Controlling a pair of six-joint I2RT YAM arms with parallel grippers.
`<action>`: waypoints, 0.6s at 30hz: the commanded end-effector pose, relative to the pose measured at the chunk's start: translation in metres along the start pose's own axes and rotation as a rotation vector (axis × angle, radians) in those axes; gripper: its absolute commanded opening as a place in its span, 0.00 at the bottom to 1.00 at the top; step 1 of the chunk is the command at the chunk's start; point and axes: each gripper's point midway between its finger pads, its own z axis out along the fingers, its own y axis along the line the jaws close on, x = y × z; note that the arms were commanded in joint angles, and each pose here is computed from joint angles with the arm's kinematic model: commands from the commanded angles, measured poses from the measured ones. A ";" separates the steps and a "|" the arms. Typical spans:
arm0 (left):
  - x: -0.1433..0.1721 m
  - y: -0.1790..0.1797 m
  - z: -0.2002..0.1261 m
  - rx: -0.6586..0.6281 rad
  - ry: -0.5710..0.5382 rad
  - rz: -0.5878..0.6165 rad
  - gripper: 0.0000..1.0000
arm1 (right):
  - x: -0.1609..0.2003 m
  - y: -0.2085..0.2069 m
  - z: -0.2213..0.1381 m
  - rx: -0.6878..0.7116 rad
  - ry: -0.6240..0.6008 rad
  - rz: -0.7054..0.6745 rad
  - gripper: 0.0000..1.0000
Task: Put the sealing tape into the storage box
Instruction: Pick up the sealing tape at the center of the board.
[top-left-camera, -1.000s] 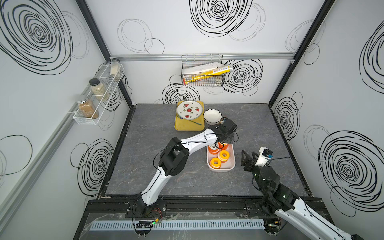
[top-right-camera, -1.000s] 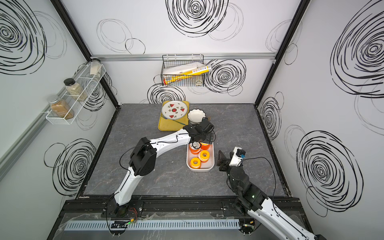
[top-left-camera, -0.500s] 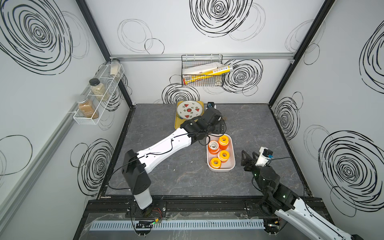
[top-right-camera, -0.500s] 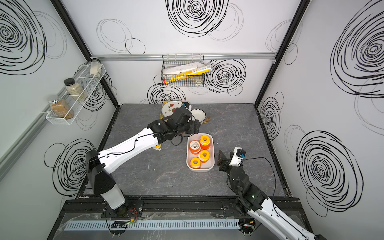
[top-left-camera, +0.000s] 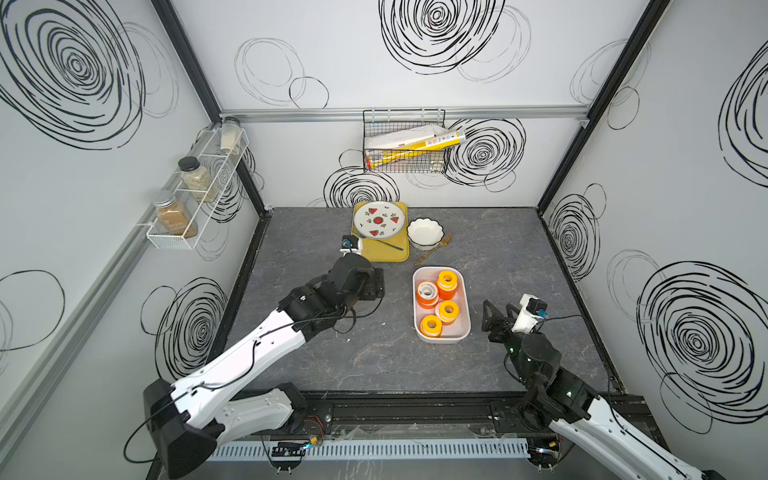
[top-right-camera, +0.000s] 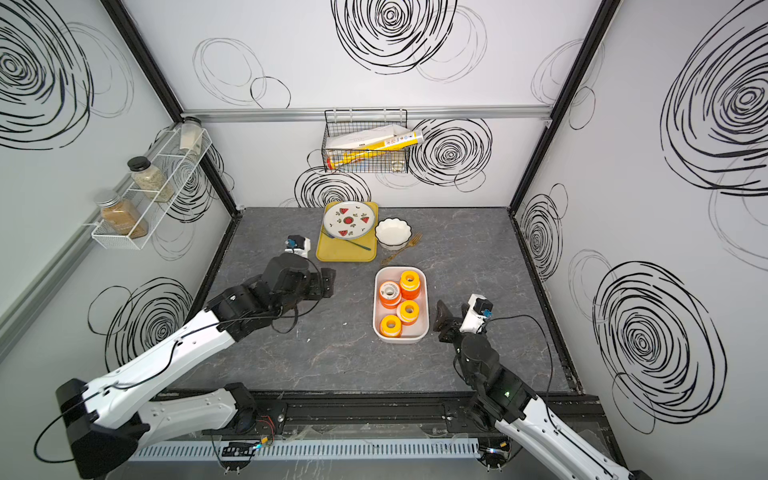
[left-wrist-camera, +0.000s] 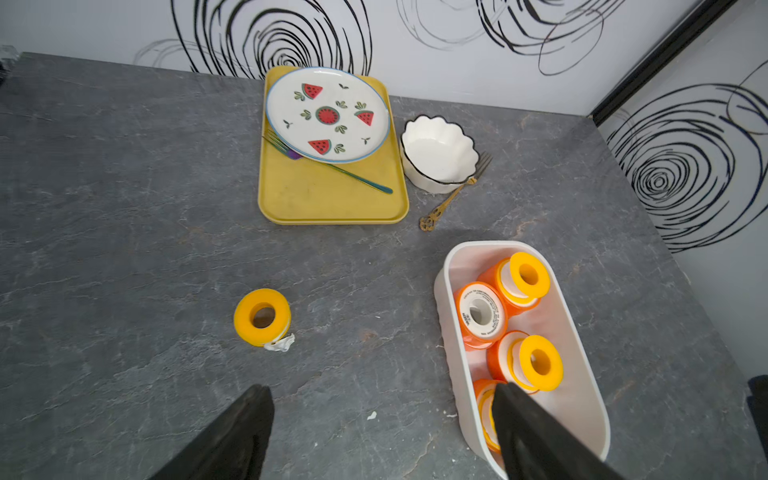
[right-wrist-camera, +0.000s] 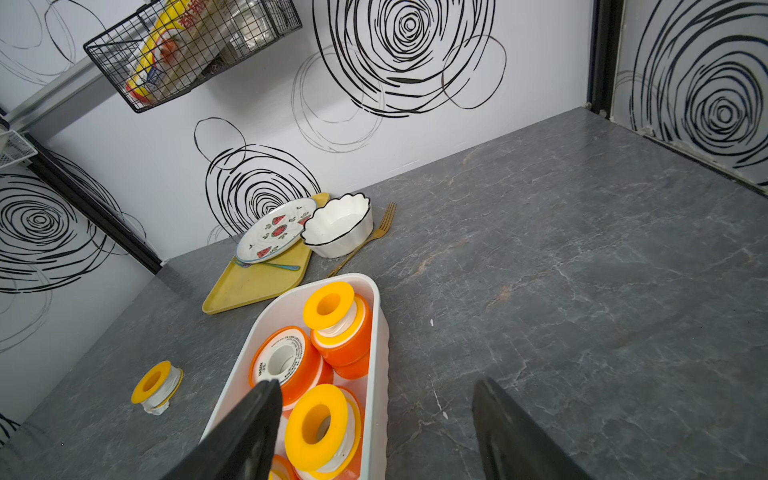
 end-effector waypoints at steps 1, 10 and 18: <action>0.005 0.029 -0.010 -0.070 -0.041 -0.029 0.89 | 0.003 -0.002 0.000 0.007 0.004 -0.012 0.77; 0.014 0.063 -0.039 -0.112 -0.111 -0.044 0.90 | 0.001 0.018 0.008 -0.036 0.050 -0.077 0.79; 0.012 0.066 -0.053 -0.071 -0.167 -0.077 0.89 | 0.012 0.082 0.035 -0.167 0.242 -0.243 0.82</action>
